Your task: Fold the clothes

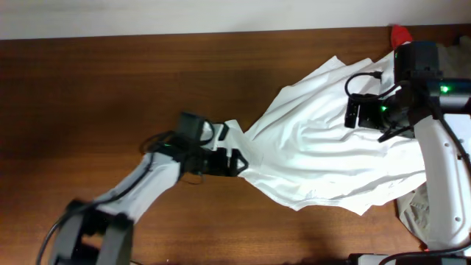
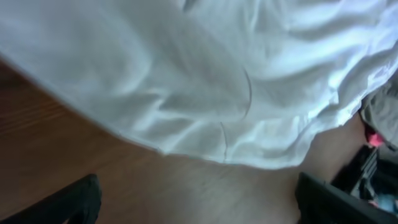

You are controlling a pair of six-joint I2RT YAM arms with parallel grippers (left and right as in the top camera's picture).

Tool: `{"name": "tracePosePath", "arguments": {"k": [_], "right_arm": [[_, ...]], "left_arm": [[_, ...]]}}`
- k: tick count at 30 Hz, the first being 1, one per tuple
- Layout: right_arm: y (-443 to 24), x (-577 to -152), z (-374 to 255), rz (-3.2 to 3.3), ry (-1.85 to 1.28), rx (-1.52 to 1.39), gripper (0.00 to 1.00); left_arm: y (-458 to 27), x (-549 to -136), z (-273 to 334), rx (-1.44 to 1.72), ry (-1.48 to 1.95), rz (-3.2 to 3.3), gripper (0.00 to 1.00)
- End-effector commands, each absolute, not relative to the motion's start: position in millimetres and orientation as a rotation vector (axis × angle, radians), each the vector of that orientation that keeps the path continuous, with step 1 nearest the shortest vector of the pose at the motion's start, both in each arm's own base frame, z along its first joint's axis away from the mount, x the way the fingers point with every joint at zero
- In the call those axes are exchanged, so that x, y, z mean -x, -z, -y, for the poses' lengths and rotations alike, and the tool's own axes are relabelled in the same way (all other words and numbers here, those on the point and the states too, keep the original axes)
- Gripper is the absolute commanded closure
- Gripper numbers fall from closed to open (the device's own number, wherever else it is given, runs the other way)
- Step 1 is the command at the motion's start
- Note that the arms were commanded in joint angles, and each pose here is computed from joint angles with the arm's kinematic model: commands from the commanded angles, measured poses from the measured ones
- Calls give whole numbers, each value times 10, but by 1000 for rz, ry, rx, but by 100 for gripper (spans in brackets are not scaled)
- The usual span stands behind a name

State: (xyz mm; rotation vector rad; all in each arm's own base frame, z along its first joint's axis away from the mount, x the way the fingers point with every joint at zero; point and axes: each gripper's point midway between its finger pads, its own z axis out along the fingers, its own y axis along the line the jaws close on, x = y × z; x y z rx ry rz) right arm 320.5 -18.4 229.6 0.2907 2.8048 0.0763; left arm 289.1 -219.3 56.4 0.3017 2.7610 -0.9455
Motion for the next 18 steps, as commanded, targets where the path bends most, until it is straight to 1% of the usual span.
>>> {"name": "tracePosePath", "arguments": {"k": [1, 4, 5, 6, 8, 9, 10, 13, 16, 18], "right_arm": [[-2344, -3212, 190, -2788, -85, -303, 1], [-2344, -3212, 190, -2788, -85, -303, 1], [-2344, -3212, 190, -2788, -85, -303, 2], [-2344, -3211, 190, -2789, -85, -303, 1], [-2343, -3208, 189, -2790, -84, -304, 1], [-2343, -3207, 189, -2790, -84, -304, 1], [-2341, -3202, 190, -2792, -83, -304, 1], [-2330, -3172, 251, -2802, -32, -315, 1], [-2322, -3141, 299, -2812, 11, -322, 1], [-2322, -3142, 299, -2811, 11, -322, 1]], "left_arm": [[-280, -2866, 2457, -261, 984, -2823, 1], [-135, -2917, 2544, -231, 977, -2825, 2], [-106, -2932, 2549, -223, 961, -2826, 5], [-59, -2937, 2546, -225, 932, -2830, 10], [-14, -2961, 2516, -222, 868, -2832, 49], [-18, -3012, 2498, -214, 849, -2816, 96], [-44, -3084, 2430, -185, 830, -2806, 99], [-203, -3268, 2142, -88, 783, -2788, 99], [-704, -3747, 1187, 43, 474, -2678, 99], [-1079, -4000, 680, 133, 353, -2580, 99]]}}
